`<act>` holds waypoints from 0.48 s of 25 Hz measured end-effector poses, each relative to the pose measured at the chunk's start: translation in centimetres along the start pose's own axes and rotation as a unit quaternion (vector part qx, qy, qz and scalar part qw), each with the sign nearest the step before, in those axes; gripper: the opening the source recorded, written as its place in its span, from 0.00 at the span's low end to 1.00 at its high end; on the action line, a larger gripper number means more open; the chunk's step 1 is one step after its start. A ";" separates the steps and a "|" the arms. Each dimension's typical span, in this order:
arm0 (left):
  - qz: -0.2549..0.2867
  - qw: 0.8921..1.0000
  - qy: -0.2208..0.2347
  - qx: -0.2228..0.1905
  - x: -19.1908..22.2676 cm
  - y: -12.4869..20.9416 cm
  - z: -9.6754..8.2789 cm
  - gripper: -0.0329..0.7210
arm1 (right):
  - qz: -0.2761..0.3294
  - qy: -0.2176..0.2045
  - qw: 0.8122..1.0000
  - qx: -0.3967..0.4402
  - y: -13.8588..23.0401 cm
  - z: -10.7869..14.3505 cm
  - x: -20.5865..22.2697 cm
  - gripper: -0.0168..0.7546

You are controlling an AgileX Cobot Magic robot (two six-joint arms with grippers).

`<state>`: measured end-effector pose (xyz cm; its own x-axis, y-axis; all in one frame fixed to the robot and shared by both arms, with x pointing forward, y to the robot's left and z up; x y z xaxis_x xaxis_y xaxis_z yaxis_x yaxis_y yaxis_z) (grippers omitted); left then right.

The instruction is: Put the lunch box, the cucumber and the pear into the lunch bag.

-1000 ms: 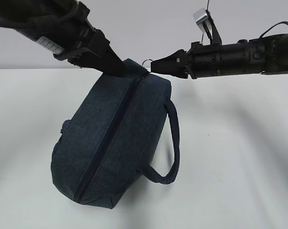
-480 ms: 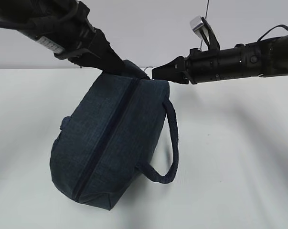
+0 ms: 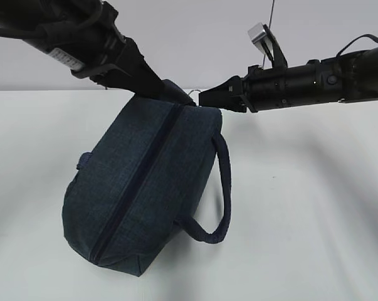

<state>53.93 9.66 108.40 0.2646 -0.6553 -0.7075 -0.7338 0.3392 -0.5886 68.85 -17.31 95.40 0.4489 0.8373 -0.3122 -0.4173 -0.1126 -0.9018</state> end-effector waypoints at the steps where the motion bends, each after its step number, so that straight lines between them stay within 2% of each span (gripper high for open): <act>1: 0.000 1.000 0.000 0.000 0.0 0.0 0.0 0.08 | 0.000 -0.001 1.000 0.001 0.1 0.0 0.0 0.02; 12: 0.010 0.999 0.017 -0.037 2.5 0.0 0.9 0.08 | 0.008 -0.015 1.000 -0.004 0.5 0.1 -0.1 0.02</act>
<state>55.18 8.66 106.28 0.2293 -0.6725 -0.7036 -0.7834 0.3015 -0.5435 68.56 -17.40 95.04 0.4182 0.8506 -0.3186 -0.4185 -0.1309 -0.8987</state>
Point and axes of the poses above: a point on each arm's last joint axis where the gripper is mounted, x pointing out along that axis toward the gripper, z along the wrist's bending axis when the last joint is at zero, y = z × x, the point moved 3 cm from there along x, pointing out along that axis toward the gripper, and after that the axes turned 12 degrees about -x, right-handed, at the moved point
